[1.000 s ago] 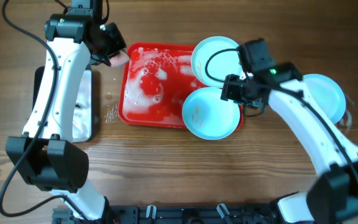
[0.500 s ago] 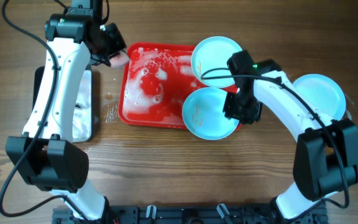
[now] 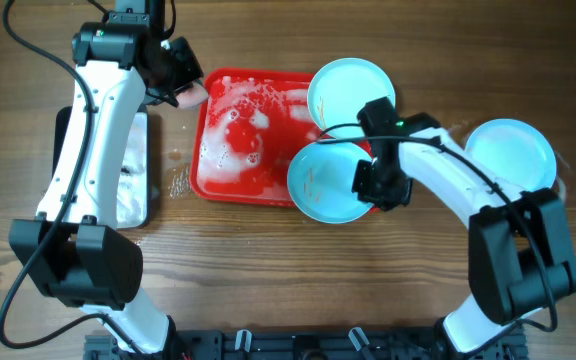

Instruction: Clean dirty plates on tray and stack at the side

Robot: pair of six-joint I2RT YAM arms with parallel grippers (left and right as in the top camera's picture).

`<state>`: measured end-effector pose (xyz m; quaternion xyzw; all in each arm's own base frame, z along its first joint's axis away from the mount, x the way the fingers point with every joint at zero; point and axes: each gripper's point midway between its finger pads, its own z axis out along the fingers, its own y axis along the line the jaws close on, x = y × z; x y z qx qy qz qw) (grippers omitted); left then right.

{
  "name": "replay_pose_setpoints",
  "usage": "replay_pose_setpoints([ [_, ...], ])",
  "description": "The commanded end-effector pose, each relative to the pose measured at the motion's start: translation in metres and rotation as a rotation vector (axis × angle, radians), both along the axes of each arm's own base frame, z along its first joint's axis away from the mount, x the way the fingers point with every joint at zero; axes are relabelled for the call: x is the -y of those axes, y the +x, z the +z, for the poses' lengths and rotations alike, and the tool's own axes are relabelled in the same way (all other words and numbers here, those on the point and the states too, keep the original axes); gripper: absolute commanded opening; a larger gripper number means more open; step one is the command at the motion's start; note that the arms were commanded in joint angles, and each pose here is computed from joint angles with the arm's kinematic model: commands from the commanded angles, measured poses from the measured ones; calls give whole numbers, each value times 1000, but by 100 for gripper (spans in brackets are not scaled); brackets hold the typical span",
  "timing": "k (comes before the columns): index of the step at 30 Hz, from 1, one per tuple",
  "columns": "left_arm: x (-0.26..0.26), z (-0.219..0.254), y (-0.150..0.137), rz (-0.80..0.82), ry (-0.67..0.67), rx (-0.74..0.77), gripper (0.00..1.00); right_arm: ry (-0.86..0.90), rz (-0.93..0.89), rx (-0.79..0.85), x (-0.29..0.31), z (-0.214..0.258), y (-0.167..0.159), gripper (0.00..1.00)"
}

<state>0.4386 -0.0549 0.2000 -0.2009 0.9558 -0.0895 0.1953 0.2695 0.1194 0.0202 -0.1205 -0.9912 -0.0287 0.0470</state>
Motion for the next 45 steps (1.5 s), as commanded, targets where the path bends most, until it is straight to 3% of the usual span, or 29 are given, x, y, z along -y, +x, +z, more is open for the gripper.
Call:
replay_pose_setpoints([
  [1, -1, 7, 1, 15, 8, 18, 4, -66, 25, 18, 6, -10, -4, 23],
  [5, -1, 7, 1, 16, 8, 18, 4, -87, 36, 58, 7, -11, 4, 17],
  [8, -1, 7, 1, 16, 8, 18, 4, -69, 85, 98, 3, -11, 13, 4],
  [17, -1, 7, 1, 16, 8, 18, 4, 16, 194, 138, -16, 5, 29, 4],
  [28, -1, 6, 0, 15, 8, 14, 4, 156, 150, 351, -77, 67, 85, 4],
  [37, -2, 4, -4, 15, 10, -5, 4, 127, 149, 423, -122, 49, 89, 4],
  [45, 0, 0, -12, 10, 15, -42, 4, 173, -19, 373, -139, 4, 101, 4],
])
